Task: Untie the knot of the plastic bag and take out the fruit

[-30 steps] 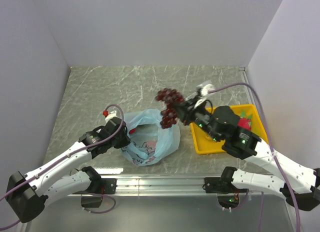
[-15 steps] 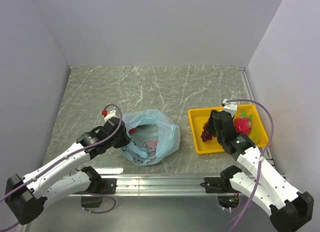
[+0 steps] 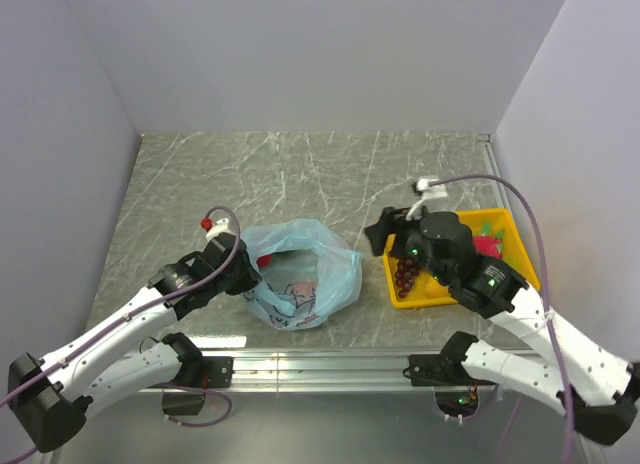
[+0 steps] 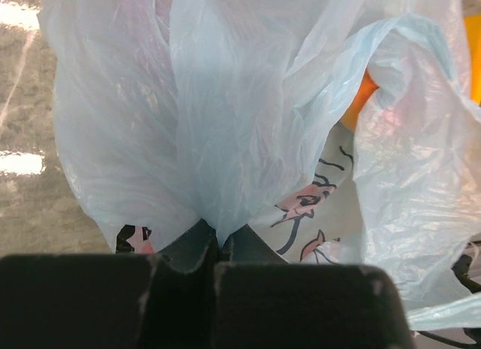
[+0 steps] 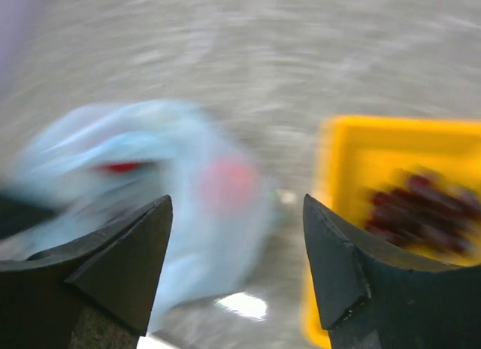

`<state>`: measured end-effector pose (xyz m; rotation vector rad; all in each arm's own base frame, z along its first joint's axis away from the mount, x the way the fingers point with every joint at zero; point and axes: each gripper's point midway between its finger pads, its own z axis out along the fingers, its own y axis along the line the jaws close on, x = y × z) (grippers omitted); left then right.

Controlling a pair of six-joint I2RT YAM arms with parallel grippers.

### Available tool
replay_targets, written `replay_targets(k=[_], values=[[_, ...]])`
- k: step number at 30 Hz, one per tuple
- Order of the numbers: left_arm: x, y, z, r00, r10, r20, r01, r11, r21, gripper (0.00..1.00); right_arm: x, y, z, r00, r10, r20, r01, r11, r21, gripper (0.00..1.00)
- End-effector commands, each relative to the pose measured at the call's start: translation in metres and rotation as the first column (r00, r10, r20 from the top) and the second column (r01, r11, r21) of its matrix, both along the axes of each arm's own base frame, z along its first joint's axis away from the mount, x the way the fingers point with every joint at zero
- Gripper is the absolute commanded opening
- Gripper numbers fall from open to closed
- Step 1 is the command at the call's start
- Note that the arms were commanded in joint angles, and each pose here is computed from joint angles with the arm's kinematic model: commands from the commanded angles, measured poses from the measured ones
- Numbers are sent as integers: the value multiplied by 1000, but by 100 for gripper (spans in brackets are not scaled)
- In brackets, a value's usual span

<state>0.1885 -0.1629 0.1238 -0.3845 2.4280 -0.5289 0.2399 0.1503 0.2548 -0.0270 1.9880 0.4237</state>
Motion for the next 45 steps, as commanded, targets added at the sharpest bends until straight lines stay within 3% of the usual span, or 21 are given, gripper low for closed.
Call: replay_targets(k=[1, 6, 13, 16, 23, 32, 39, 45], values=[[8, -10, 29, 998, -12, 54, 15, 998, -54, 1, -24, 75, 43, 960, 269, 76, -272, 961, 46, 75], [9, -6, 38, 998, 8, 70, -4, 998, -57, 1, -46, 163, 47, 876, 478, 71, -482, 873, 74, 71], [10, 1, 39, 997, 24, 73, -23, 1000, -22, 1, -37, 240, -26, 858, 510, -57, -488, 845, 221, 66], [13, -3, 36, 998, 20, 63, -19, 1000, -21, 0, -33, 259, -64, 842, 520, -142, -489, 848, 202, 66], [14, -10, 33, 999, -8, 44, 9, 1000, -12, 0, 23, 251, -135, 921, 309, -236, -289, 950, 116, 66], [13, -17, 31, 998, -46, 35, 47, 999, -25, 0, 74, 215, -131, 993, 54, -110, -65, 992, -105, 90], [12, -22, 28, 998, -66, 23, 67, 997, -34, 1, 94, 218, -139, 993, 59, -104, -76, 984, -159, 96], [14, -23, 26, 998, -63, 19, 64, 997, -32, 1, 85, 259, -145, 955, 273, -114, -284, 954, -97, 95]])
